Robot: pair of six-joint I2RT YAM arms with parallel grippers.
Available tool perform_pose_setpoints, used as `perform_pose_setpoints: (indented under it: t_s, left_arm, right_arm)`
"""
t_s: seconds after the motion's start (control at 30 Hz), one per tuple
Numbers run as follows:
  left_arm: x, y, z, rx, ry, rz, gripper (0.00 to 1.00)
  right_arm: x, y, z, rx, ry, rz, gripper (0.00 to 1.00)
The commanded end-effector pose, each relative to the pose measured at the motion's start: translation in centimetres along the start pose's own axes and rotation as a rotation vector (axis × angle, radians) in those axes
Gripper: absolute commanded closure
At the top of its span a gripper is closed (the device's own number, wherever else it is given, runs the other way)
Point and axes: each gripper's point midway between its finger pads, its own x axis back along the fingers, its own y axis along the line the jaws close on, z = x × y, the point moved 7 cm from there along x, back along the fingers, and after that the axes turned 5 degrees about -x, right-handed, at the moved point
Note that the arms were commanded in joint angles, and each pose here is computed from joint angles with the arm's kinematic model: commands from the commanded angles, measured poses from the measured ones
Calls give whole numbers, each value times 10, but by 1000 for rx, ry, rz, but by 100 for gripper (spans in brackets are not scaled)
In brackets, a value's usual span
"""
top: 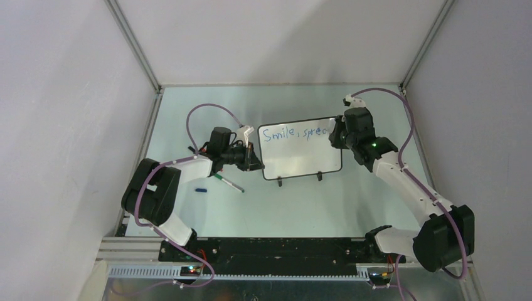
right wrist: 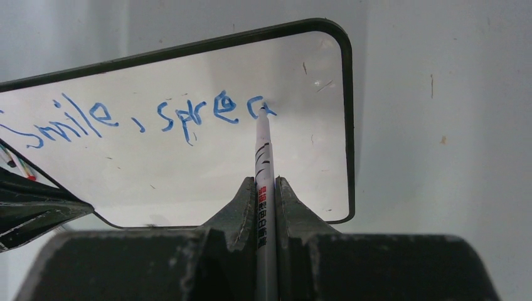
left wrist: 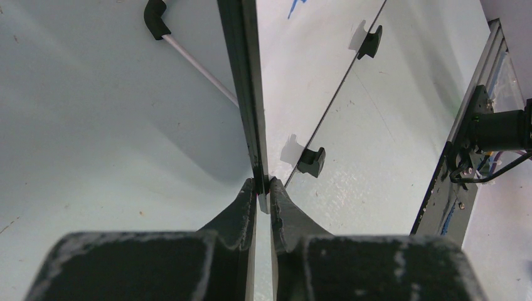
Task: Write a sentence on the whiteboard
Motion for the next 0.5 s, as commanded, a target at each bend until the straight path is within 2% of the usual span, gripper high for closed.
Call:
perform_pose_setpoints:
  t_s: [0.0,0.47]
  left_arm:
    - [2,-2,-5,-47,3,-26,100]
    - [2,-2,-6,-48,1,-24,100]
  right_arm:
    - [9,7,-18,-17,-81,-45,100]
    - [0,6,-19,-20,-65,-29,100]
